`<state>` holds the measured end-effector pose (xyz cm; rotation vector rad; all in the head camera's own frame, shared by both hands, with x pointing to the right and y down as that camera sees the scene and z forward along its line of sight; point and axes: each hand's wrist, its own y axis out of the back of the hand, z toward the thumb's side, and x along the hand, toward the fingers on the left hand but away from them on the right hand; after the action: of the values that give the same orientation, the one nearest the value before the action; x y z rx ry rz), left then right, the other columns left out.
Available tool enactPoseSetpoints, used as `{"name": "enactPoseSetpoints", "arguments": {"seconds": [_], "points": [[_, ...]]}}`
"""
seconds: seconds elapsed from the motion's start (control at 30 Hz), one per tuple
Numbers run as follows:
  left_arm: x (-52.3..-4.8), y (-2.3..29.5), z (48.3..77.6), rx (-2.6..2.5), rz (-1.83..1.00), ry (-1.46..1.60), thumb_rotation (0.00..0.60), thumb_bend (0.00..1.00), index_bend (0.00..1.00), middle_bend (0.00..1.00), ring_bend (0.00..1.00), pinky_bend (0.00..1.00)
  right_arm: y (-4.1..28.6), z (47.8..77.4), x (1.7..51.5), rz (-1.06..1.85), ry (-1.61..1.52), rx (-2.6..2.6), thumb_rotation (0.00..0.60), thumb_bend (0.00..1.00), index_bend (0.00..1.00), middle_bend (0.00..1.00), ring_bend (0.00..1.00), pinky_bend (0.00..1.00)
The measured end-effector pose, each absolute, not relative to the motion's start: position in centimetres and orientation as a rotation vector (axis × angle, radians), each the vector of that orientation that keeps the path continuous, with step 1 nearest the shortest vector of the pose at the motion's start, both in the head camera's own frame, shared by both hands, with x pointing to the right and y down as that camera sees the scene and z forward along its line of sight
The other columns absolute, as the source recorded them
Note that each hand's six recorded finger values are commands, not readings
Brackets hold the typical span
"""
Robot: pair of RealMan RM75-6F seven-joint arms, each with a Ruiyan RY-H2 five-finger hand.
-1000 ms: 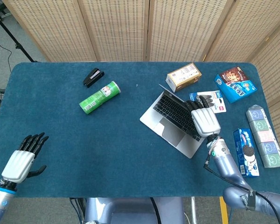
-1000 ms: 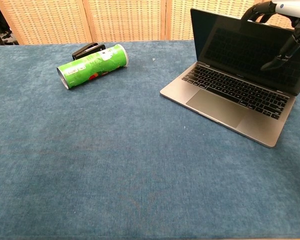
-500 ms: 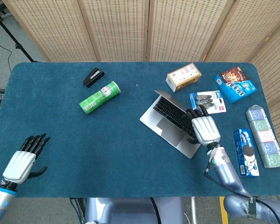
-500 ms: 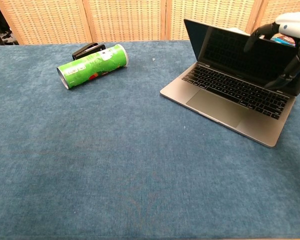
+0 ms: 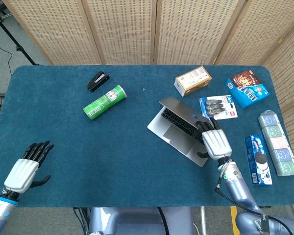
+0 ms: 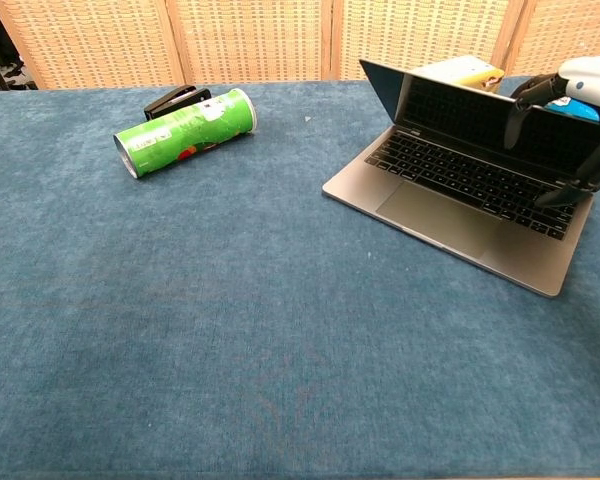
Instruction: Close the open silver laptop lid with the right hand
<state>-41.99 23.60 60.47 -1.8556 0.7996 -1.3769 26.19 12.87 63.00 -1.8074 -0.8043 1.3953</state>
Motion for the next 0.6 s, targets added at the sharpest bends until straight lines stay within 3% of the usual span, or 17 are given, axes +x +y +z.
{"name": "enactPoseSetpoints", "arguments": {"seconds": [0.6], "points": [[-41.9,23.7,60.4,-1.866,-1.37,0.8,0.6,0.23,0.0,0.0,0.0,0.0,15.2,63.2,26.3,1.425,-0.788,-1.847,0.6,0.13,0.14,0.18,0.19,0.02]]}}
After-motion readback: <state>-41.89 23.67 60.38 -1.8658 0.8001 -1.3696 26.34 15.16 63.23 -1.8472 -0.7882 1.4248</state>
